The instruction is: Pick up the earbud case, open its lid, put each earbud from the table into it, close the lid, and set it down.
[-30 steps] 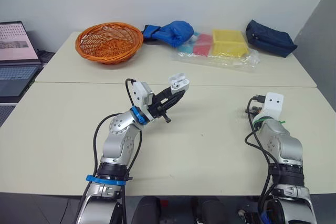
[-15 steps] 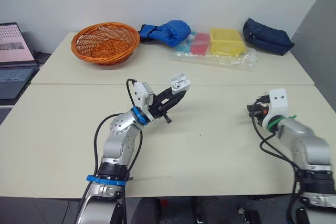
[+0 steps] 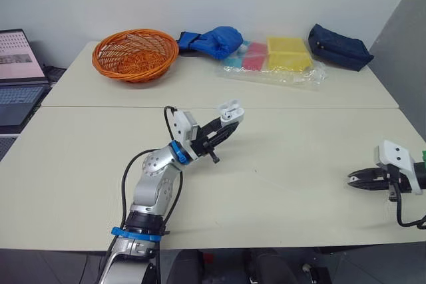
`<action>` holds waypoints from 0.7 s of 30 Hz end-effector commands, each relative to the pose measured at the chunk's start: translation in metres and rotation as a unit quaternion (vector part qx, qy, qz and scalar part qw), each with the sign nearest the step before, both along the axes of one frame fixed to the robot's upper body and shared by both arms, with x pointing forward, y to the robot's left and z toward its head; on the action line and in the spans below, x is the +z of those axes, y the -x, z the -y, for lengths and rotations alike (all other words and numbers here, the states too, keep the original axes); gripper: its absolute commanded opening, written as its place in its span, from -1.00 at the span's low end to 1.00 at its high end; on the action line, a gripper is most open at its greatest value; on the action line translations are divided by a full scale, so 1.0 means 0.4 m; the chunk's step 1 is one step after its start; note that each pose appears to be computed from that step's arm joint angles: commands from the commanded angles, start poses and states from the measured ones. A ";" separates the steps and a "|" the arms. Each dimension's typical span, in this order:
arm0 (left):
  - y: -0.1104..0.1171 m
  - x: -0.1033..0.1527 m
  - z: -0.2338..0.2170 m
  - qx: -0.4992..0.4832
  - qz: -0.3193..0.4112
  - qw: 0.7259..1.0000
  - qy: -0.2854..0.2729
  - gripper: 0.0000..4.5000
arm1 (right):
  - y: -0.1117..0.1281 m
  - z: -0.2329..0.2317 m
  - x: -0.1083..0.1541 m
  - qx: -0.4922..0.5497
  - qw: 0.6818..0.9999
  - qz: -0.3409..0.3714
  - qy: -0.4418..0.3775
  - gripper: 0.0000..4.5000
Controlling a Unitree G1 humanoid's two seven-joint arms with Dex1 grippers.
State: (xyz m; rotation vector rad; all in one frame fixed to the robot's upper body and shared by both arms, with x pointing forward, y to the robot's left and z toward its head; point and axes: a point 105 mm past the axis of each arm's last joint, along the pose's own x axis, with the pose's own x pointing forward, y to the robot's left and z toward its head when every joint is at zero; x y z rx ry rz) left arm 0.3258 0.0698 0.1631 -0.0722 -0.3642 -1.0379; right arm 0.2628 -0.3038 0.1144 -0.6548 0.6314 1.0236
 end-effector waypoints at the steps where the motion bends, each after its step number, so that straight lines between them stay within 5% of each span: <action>1: 0.015 0.042 0.005 -0.004 0.035 0.999 0.005 -0.66 | -0.013 0.037 -0.010 0.005 0.999 0.018 0.038 -0.82; 13: 0.022 0.043 0.000 -0.004 0.031 1.000 0.000 -0.66 | -0.016 0.099 -0.058 -0.048 0.998 -0.004 0.045 -0.82; 14: 0.022 0.043 0.000 -0.005 0.031 1.000 -0.001 -0.66 | -0.018 0.102 -0.059 -0.051 0.998 -0.002 0.047 -0.50; 19: 0.017 0.046 0.000 -0.004 0.029 1.000 -0.001 -0.66 | -0.003 0.128 -0.057 -0.052 0.995 -0.014 0.080 0.22; 21: 0.017 0.045 0.001 -0.003 0.029 1.000 0.001 -0.66 | 0.000 0.141 -0.052 -0.065 0.993 -0.020 0.094 0.22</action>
